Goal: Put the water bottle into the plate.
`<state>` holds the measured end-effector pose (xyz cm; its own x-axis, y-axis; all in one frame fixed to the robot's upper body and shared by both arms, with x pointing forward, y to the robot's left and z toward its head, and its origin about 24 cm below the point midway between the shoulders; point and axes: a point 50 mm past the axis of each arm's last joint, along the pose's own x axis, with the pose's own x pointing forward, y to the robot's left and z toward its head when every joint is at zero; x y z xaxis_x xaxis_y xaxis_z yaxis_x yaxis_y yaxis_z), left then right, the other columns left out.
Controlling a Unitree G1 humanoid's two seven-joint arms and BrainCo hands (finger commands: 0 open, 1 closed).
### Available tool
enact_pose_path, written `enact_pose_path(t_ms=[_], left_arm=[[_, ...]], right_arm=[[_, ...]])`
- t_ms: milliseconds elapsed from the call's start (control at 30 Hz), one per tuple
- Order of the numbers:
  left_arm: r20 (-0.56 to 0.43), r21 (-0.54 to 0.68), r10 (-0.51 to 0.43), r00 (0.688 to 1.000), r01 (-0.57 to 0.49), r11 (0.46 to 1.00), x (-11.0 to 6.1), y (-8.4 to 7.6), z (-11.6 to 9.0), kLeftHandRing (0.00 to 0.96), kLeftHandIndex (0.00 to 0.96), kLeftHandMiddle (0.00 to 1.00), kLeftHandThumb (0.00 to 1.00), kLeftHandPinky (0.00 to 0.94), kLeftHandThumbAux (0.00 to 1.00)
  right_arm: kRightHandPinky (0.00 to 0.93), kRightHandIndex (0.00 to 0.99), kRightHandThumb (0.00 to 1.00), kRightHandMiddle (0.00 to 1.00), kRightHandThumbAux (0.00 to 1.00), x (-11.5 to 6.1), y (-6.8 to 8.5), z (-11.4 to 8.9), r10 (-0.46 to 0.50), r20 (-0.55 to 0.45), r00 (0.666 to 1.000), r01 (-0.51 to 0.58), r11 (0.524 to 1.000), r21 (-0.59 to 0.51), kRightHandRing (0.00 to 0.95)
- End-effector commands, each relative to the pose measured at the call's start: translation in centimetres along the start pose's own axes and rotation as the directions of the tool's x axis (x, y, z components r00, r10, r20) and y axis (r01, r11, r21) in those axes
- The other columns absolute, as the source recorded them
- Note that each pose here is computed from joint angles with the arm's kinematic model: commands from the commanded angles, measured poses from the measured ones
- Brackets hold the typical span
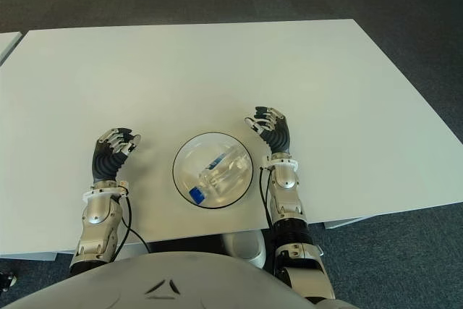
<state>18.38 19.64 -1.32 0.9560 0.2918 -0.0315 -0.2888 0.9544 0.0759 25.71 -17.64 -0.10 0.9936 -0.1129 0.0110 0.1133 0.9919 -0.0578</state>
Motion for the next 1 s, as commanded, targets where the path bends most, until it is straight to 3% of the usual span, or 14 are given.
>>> enact_pose_path(t_ms=[33, 1000], left_arm=[[-0.026, 0.006, 0.005, 1.0, -0.005, 1.0, -0.1, 0.2, -0.4, 0.53, 0.432, 0.538, 0.708, 0.512, 0.708], [-0.042, -0.002, 0.01, 0.999, -0.01, 1.0, -0.2, 0.5, -0.2, 0.515, 0.432, 0.525, 0.706, 0.503, 0.708]], right_arm=[[0.521, 0.431, 0.709, 0.513, 0.73, -0.2, -0.2, -0.8, -0.024, -0.065, 0.998, 0.026, 0.999, 0.022, 0.513], [0.523, 0.43, 0.707, 0.503, 0.731, 0.0, -0.4, -2.8, -0.017, -0.191, 0.981, 0.024, 0.999, 0.034, 0.512]])
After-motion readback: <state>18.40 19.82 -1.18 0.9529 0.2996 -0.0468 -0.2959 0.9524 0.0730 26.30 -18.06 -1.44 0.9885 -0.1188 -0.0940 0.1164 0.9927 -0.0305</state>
